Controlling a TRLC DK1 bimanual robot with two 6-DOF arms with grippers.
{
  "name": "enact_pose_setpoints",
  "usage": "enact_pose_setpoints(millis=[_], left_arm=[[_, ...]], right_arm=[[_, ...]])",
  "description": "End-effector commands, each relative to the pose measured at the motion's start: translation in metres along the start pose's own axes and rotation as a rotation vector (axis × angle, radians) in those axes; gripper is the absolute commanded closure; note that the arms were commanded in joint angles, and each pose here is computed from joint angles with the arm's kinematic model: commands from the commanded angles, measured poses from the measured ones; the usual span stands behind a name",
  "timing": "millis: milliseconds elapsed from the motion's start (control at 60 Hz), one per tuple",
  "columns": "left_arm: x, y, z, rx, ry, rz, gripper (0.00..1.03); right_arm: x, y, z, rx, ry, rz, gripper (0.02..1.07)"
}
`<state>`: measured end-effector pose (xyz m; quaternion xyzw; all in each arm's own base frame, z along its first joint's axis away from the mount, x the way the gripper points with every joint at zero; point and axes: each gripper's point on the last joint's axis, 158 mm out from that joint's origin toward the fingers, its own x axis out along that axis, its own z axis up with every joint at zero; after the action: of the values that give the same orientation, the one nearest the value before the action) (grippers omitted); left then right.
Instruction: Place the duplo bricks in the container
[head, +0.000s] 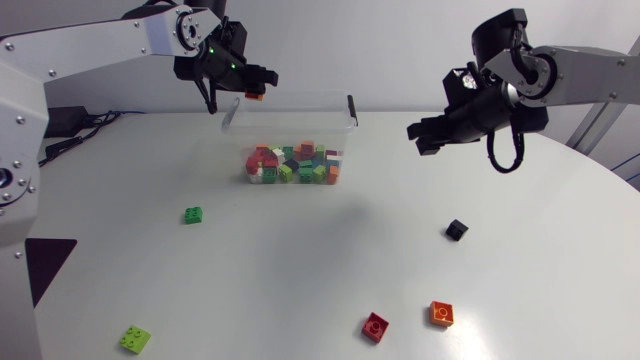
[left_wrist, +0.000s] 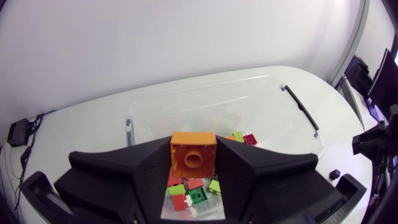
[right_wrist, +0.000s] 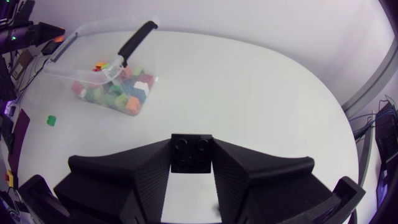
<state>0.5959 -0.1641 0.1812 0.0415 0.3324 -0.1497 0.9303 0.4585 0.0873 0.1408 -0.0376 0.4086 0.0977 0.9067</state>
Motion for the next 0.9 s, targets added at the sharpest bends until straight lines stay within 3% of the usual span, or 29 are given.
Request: enact_pose_setpoints(millis=[0,50,133,383,583,883], left_arm=[[0.006,0.006,0.003,-0.030,0.001,0.007,0.37],[0.004,0.007,0.001,-0.026,0.012,0.008,0.18],[-0.002,0.010,-0.001,-0.022,0.030,0.012,0.05],[-0.064,0.049,0.002,-0.046,0.024,0.065,0.05],[-0.109,0.079,-0.047,0.011,0.086,0.096,0.05],[-0.129,0.126,-0.119,0.062,0.177,0.072,0.06]], right_arm=[[-0.012,0.017,0.028,0.003,-0.070,0.029,0.77],[-0.015,0.023,0.038,-0.008,-0.096,0.039,0.77],[-0.022,0.037,0.055,-0.031,-0.135,0.059,0.77],[-0.035,0.080,0.098,-0.076,-0.245,0.123,0.77],[-0.033,0.107,0.123,-0.103,-0.303,0.160,0.77],[-0.015,0.136,0.158,-0.119,-0.368,0.193,0.77]])
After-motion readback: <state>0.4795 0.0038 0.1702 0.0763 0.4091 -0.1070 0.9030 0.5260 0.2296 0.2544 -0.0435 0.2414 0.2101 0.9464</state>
